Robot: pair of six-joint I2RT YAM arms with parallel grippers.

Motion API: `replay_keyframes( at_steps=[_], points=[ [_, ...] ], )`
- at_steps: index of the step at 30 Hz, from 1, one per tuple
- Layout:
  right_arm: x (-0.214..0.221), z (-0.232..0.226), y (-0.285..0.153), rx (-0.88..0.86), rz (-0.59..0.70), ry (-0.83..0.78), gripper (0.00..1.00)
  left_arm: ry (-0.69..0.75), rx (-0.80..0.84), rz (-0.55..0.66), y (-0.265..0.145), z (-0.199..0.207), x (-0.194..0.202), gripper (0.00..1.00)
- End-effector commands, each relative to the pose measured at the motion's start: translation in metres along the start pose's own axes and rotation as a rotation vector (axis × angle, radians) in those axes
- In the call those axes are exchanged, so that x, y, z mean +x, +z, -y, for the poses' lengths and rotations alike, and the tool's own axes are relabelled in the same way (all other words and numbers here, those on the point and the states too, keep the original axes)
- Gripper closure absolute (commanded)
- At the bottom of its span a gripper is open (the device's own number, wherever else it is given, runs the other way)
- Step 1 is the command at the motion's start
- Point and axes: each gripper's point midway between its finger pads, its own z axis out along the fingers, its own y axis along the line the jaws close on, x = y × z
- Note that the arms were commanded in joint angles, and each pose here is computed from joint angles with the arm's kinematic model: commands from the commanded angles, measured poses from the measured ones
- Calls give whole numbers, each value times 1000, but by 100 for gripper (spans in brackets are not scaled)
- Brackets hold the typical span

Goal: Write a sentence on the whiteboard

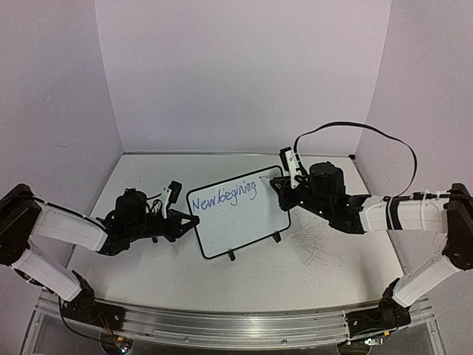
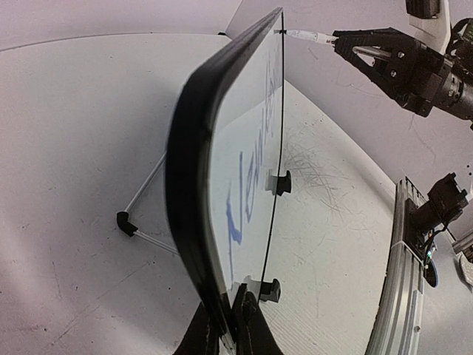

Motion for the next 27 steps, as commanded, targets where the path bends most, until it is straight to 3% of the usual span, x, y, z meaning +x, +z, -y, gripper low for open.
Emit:
replay_keyframes(
  at_steps=[1,27],
  points=[
    [-2,2,-1,8,8,23,100,25,-97,-21,-2,-19,9,100],
    [24,2,-10,-1,-58,42,100,18,-93,-25,-1,-19,9,100]
  ],
)
